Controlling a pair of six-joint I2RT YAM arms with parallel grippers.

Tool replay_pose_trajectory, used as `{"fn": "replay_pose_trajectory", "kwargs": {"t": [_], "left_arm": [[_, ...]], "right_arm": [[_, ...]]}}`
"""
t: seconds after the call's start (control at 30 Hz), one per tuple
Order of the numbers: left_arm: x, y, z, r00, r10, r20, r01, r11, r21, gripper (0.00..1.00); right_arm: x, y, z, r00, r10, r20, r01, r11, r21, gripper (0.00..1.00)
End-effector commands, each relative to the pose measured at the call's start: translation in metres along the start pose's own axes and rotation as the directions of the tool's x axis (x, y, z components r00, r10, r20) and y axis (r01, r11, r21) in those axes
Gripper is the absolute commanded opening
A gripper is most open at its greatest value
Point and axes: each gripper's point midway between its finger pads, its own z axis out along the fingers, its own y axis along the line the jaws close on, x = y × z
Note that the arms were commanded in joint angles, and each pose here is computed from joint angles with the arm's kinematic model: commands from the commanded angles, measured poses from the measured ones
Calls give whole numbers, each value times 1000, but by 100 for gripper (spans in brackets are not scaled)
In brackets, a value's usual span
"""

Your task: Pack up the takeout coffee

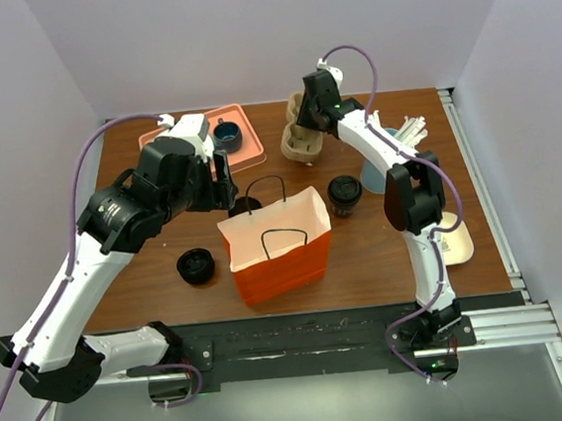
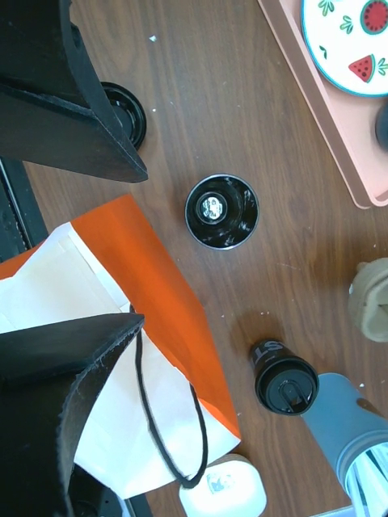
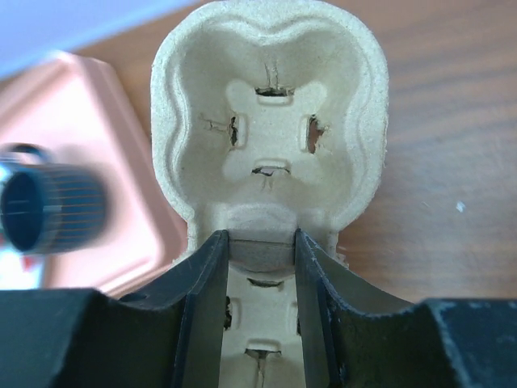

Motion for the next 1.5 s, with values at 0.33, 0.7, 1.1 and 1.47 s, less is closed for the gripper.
{"fn": "replay_pose_trajectory", "kwargs": {"t": [0.33,0.7,1.1,1.47], "left_arm": [[-41,48,66,988,-116,101,132,976,-171,70],[-78,62,157,979,-152,138,158,987,-36,67],[-86,-8,209,982,-106,158,37,921,388,61],[-59,-12,250,993,-89,78,45,893,447,59]], "right_arm": [[-63,46,-50,997,63,55,-47,967,-250,29],[-55,59,-59,997,68,-38,-77,950,-302,28],[-44,50,-59,984,141,-110,-167,944,-285,28],[-44,52,-60,977,176,-120,-204,936,-288,28]]}}
